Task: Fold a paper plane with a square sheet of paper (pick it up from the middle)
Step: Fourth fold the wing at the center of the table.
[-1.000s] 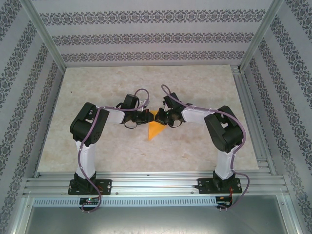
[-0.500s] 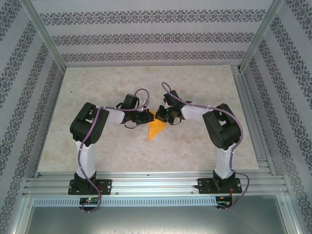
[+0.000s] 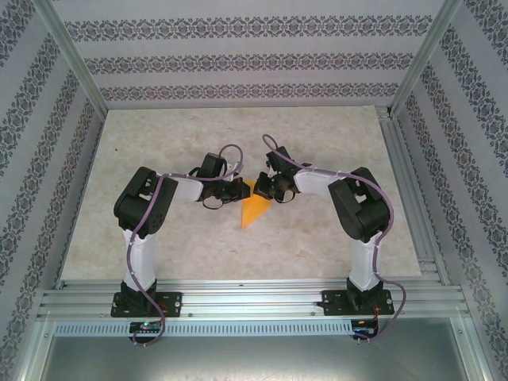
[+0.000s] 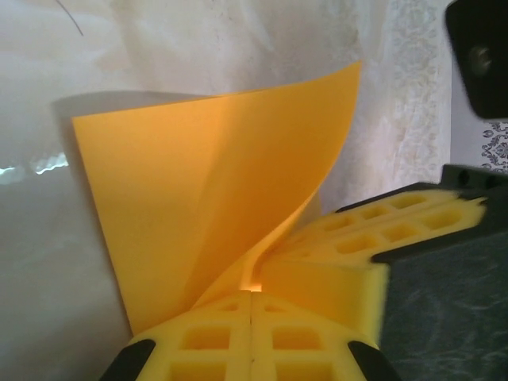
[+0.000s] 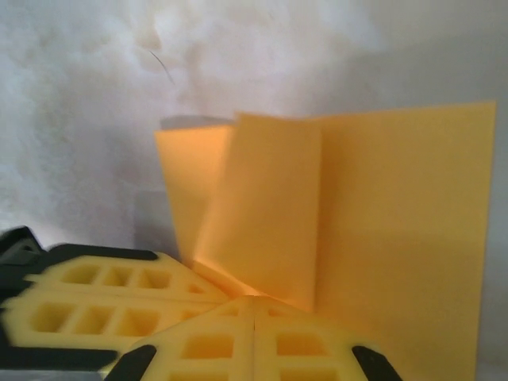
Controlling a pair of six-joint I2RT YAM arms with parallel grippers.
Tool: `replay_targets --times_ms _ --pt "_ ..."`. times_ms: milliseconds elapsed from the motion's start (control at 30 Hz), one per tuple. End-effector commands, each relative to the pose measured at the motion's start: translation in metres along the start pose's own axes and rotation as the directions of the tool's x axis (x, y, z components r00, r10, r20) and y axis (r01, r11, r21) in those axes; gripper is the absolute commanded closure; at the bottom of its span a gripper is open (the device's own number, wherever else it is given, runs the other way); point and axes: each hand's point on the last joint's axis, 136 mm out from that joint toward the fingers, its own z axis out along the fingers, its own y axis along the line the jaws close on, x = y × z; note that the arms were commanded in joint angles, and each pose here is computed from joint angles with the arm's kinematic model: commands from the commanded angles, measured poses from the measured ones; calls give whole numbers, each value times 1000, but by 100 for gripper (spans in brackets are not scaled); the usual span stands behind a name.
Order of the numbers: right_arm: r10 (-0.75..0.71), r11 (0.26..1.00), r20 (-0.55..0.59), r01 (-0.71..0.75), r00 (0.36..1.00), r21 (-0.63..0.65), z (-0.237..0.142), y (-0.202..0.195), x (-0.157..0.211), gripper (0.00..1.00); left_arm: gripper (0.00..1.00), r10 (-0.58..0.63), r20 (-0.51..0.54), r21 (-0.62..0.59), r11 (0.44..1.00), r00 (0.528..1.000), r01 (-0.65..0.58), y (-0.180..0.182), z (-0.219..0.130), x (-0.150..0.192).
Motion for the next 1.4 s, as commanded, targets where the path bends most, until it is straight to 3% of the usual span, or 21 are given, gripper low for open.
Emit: replay_targets --times_ms 0,267,700,833,1233,1367 --pt "-47 998 82 51 996 -45 -27 25 -30 95 97 -56 -32 -97 994 998 53 34 9 17" --pt "-23 999 57 25 998 -29 -8 11 -32 95 97 -54 -33 -96 994 998 51 33 9 17" --pt "5 991 33 -10 999 132 18 -47 -28 95 97 -56 -36 -96 994 998 52 34 9 17" --pt "3 991 18 -5 1000 132 18 -49 -30 95 97 -57 -39 -93 994 998 53 34 10 17" --pt "53 998 47 -52 997 -24 5 -39 -63 94 98 -68 -62 -107 992 996 61 42 13 26" --pt "71 997 48 -70 996 -14 9 -47 -71 94 98 -68 -64 -110 992 996 61 43 12 28"
